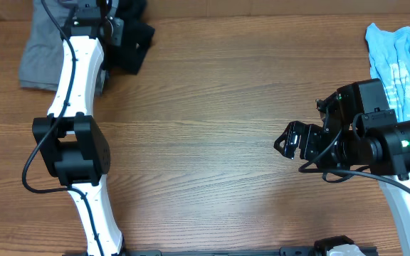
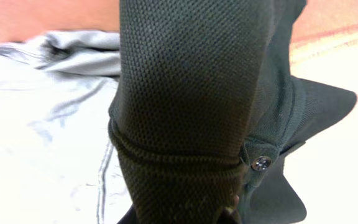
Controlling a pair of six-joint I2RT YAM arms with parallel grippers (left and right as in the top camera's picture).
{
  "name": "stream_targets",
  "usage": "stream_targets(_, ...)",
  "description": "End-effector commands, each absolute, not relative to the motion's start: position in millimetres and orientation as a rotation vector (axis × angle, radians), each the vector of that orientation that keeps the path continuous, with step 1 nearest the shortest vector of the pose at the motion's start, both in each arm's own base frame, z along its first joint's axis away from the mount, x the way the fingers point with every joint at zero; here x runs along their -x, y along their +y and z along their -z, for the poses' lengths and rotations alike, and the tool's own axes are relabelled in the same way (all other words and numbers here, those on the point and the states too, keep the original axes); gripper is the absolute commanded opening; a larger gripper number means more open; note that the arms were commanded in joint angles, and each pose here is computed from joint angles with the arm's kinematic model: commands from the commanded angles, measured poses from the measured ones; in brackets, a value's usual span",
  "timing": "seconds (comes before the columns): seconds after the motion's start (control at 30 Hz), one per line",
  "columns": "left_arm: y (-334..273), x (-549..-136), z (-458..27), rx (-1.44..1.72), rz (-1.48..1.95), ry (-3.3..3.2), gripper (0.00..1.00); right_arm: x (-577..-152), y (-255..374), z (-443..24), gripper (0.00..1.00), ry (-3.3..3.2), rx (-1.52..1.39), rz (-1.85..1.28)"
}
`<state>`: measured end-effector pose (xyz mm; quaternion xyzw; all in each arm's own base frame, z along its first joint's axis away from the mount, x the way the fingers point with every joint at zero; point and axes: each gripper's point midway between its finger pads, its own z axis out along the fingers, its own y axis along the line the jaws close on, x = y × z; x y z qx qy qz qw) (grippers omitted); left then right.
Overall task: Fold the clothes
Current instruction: 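Carry the bundle with the left gripper onto the grey shirt at top left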
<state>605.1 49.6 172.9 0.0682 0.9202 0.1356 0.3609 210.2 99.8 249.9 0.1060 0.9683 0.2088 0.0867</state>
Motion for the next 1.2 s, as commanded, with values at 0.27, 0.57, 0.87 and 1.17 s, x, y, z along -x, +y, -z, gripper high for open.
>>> stream_targets(0.27, 114.5, -610.0, -203.7, 0.111, -0.346, 2.28, 0.04, -213.0, 98.4, -251.9, 1.0, 2.876, -0.319, -0.6)
stream_targets(0.57, 148.5, -611.3, -212.6, 0.16, -0.335, 2.23, 0.04, -214.7, 98.7, -249.3, 1.0, 2.888, -0.324, -0.596)
stream_targets(0.87, 156.2, -608.3, -209.3, 0.164, -0.313, 2.242, 0.04, -220.7, 99.7, -239.4, 1.0, 2.933, -0.34, -0.582)
stream_targets(1.17, 151.0, -595.7, -214.2, 0.255, -0.264, 2.271, 0.04, -223.1, 91.6, -236.3, 1.0, 2.93, -0.349, -0.507)
